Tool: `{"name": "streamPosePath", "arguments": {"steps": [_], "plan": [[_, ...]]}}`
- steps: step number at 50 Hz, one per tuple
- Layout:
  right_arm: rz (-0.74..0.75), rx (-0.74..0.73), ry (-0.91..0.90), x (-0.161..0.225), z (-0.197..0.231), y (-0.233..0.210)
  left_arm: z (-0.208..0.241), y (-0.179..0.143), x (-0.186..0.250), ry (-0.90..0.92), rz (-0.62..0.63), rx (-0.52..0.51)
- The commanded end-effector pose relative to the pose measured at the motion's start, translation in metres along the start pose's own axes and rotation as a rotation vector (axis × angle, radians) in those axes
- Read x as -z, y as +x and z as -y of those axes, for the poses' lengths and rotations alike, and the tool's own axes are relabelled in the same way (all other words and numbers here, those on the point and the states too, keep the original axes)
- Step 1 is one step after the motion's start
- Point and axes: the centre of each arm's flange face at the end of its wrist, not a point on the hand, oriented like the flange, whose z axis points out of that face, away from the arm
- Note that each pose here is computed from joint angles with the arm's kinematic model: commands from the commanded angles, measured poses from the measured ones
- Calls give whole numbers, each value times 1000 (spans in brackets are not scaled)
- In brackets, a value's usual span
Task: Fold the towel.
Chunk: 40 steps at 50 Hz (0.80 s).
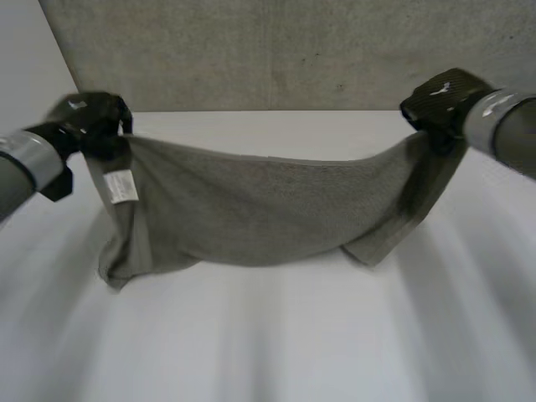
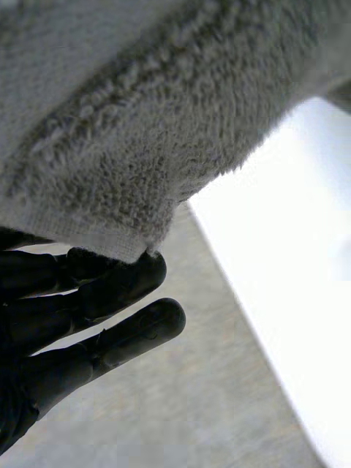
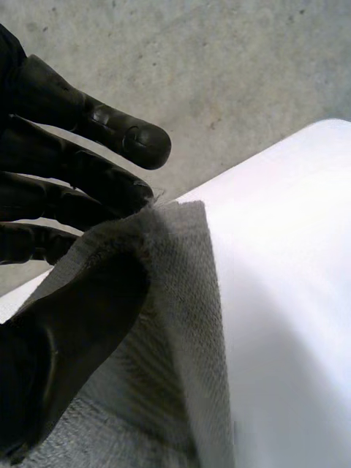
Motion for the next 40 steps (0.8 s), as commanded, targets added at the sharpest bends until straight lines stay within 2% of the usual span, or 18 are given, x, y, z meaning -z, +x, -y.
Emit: {"name": "streamPosePath", "arguments": {"steps": [1,3,4,5,6,7,8,10,15,17,21,23,24,26,29,34,38,40], "plan": [[-146,39,194,-48,15,-3,4,8,-57,62,15,-157],[-284,56,342,-57,39,16,23,8,-64,125,49,-175],[-284,56,342,-58,39,16,46,2,-68,204,91,-195],[-372,58,432,-54,58,33,46,2,-68,204,91,-196],[-463,61,523,-48,77,50,75,1,-69,306,121,-217],[-464,61,524,-48,78,50,105,3,-68,419,139,-230],[-538,55,605,-38,96,65,106,3,-68,420,139,-230],[-593,37,676,-25,112,78,163,12,-55,646,143,-226],[-633,-14,750,-10,123,95,209,13,-34,846,122,-197],[-622,-19,739,-12,121,92,210,13,-34,859,110,-191],[-520,-27,619,-25,94,75,194,13,-40,804,95,-178],[-484,-29,568,-30,80,70,159,16,-51,698,55,-161],[-441,-30,517,-35,65,64,159,16,-51,697,54,-161],[-383,-33,464,-41,48,56,109,16,-60,554,14,-129],[-251,-40,378,-51,13,32,81,14,-61,477,0,-110],[-70,-72,254,-58,-42,-6,-17,26,-57,251,-74,-87],[42,-92,133,-53,-86,-38,-52,30,-47,168,-81,-112],[43,-92,133,-53,-86,-38,-65,26,-41,128,-71,-125]]}}
